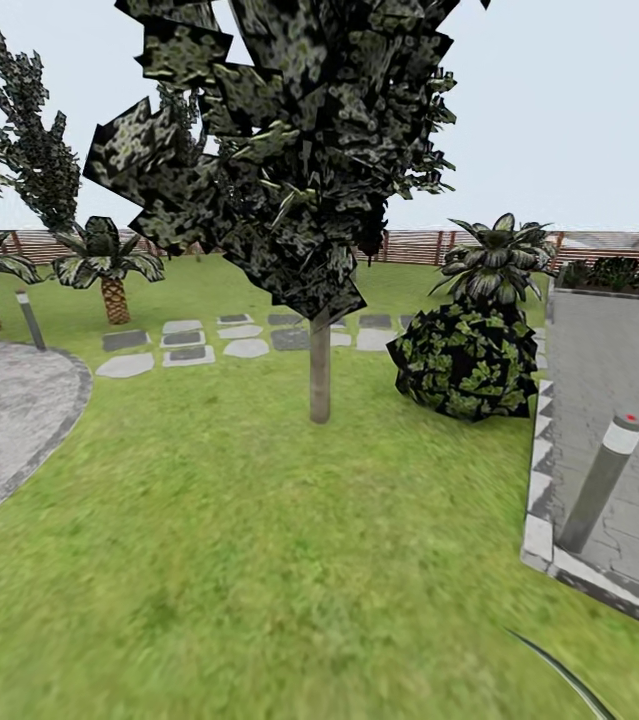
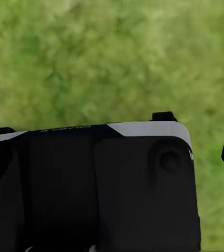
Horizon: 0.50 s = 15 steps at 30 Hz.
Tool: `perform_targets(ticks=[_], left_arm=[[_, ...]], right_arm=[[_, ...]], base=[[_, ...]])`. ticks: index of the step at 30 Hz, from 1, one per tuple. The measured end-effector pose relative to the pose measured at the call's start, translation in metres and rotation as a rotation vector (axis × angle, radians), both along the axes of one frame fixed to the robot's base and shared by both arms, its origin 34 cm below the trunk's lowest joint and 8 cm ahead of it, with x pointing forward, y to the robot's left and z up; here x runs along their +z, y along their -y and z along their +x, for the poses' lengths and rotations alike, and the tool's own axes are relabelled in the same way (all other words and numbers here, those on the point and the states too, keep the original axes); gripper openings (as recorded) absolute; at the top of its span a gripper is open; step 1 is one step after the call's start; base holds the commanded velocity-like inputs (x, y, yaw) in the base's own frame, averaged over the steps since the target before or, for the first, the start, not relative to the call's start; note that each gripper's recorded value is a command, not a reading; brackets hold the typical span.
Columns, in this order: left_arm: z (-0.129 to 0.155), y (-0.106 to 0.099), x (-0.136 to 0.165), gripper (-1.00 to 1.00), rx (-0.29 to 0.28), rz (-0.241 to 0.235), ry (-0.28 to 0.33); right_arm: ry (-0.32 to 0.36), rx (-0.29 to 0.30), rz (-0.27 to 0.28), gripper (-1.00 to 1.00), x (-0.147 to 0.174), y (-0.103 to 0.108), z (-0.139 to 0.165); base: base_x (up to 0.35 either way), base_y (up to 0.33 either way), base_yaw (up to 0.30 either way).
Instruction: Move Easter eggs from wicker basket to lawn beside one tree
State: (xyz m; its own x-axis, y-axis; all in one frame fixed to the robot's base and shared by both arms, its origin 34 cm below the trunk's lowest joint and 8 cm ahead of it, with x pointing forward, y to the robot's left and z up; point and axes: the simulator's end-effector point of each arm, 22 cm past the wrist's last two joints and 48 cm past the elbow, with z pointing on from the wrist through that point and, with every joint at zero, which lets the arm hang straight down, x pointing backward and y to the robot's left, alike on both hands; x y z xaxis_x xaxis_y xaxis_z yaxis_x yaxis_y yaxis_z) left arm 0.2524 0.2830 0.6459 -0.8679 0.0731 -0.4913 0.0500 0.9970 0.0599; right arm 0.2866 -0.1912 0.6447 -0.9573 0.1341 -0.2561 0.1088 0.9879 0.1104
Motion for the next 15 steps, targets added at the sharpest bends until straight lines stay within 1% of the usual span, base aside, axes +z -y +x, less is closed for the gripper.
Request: perform_targets(ticks=[15], left_arm=[[0.0001, 0.0, 0.0, 1.0, 0.0, 0.0, 0.0]], right_arm=[[0.0, 0.0, 0.0, 1.0, 0.0, 0.0, 0.0001]], base=[[0.21, 0.0, 0.0]])
